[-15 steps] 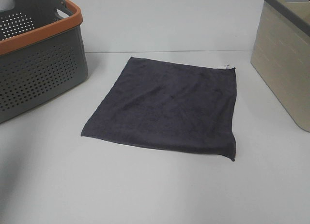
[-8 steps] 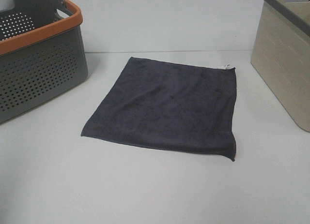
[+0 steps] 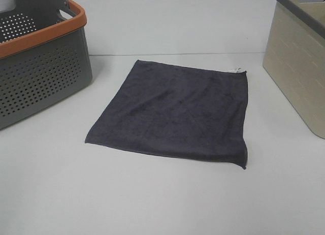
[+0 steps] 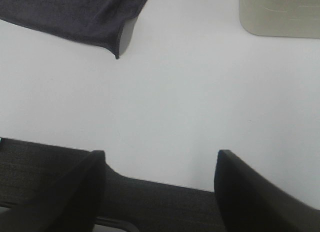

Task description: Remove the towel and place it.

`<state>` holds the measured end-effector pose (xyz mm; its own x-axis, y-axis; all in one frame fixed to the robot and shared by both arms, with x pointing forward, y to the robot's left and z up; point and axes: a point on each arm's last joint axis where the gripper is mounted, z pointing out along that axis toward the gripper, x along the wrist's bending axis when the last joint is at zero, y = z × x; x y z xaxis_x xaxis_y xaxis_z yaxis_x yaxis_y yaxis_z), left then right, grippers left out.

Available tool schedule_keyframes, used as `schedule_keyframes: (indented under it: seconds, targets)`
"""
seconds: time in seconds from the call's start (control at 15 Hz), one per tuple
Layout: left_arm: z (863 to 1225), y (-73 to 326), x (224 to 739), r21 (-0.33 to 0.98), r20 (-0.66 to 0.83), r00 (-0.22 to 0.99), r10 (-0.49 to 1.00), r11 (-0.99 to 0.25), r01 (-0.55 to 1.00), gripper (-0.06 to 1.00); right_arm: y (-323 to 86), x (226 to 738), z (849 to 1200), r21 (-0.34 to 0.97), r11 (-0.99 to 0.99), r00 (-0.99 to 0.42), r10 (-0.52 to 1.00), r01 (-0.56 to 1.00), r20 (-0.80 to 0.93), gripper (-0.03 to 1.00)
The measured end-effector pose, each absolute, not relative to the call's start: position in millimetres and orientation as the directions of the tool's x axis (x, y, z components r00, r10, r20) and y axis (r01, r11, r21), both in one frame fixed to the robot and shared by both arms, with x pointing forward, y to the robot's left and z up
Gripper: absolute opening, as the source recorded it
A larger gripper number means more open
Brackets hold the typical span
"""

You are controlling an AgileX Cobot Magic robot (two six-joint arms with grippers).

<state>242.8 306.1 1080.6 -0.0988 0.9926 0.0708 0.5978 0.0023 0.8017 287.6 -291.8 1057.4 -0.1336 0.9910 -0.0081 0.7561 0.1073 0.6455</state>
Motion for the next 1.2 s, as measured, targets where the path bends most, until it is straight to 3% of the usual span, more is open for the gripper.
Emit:
schedule_keyframes:
  seconds: [0.33,0.67,1.2]
  targets:
    - [1069,301,229,0.879,0.030,-0.077,0.997,0.010,0.477,0.73,-292,268,1056,0.726,0.099,-0.135,0.991,0.680,-0.009,0.63]
    - [1056,301,231,0.899,0.031,-0.078,0.996,0.007,0.438,0.73,-292,233,1056,0.879,0.075,-0.142,0.990,0.472,-0.008,0.63]
    - [1056,300,232,0.902,-0.005,-0.089,0.996,0.043,0.430,0.73,-291,232,1054,0.892,0.115,-0.172,0.984,0.437,-0.042,0.63]
